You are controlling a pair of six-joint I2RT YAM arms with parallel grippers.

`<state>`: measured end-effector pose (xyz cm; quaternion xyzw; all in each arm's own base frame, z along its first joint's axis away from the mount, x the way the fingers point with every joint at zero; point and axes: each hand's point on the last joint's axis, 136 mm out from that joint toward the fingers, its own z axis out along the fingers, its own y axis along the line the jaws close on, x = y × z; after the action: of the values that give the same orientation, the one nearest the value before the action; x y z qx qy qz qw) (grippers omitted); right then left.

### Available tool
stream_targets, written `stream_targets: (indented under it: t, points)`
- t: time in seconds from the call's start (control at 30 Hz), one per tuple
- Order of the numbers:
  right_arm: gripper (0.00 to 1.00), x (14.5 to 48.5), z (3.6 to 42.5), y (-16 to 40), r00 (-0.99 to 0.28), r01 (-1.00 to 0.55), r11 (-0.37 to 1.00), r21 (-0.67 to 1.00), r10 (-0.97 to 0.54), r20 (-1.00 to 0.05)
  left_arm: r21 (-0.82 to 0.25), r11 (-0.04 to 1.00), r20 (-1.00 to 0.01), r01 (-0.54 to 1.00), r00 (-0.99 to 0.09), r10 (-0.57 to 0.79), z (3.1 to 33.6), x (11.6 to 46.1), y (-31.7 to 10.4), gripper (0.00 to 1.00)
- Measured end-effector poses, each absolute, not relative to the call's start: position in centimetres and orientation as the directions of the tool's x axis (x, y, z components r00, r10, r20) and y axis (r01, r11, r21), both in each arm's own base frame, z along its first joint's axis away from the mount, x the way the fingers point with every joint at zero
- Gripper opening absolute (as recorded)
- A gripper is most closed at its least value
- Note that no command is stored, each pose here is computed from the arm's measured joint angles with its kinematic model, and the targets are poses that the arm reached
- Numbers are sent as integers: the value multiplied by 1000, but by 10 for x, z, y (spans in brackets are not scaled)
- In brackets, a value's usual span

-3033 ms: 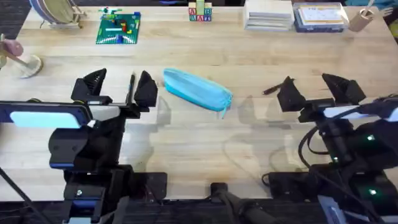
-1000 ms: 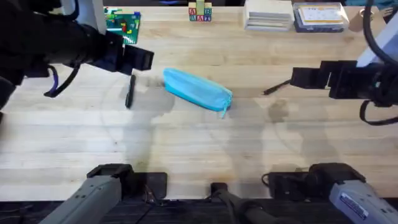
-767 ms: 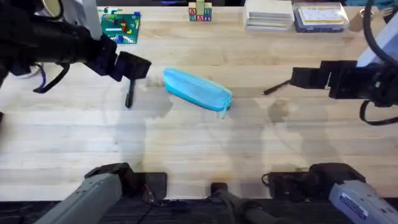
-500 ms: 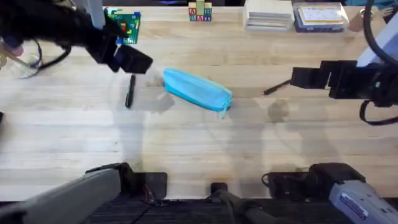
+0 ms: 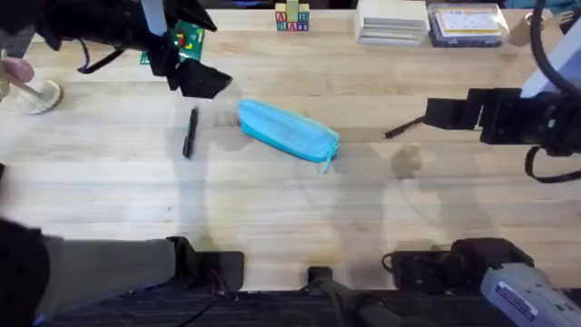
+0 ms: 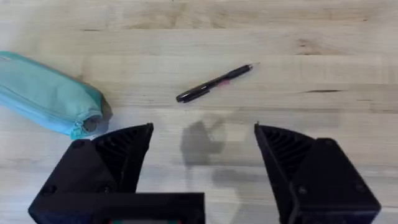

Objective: Unzip the bag, pick up the pens from the table one at a time and place them inside, then zip the bag closed.

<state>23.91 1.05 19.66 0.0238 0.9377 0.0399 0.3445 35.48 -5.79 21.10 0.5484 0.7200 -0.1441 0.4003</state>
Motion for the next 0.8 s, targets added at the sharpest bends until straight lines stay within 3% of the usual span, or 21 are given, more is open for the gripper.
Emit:
stream_targets:
  t: [0.13, 0.2, 0.33, 0.57, 0.8]
  points:
    - [997, 239, 197, 11, -762, 17, 996, 91, 72, -644, 187, 316, -742, 930, -77, 666, 191, 356, -61, 991]
    - [998, 239, 197, 11, -762, 17, 996, 91, 72, -644, 120, 167, -746, 979, -23, 666, 163, 333, -69, 990]
    - [997, 239, 197, 11, -761, 17, 996, 91, 72, -644, 151, 73, -750, 986, 66, 658, 158, 324, -73, 991]
    - [998, 239, 197, 11, -762, 17, 996, 91, 72, -644, 205, 10, -743, 979, 149, 652, 152, 326, -74, 991]
    - [997, 239, 197, 11, -762, 17, 996, 91, 72, -644, 182, -26, -757, 983, 157, 635, 132, 331, -81, 992]
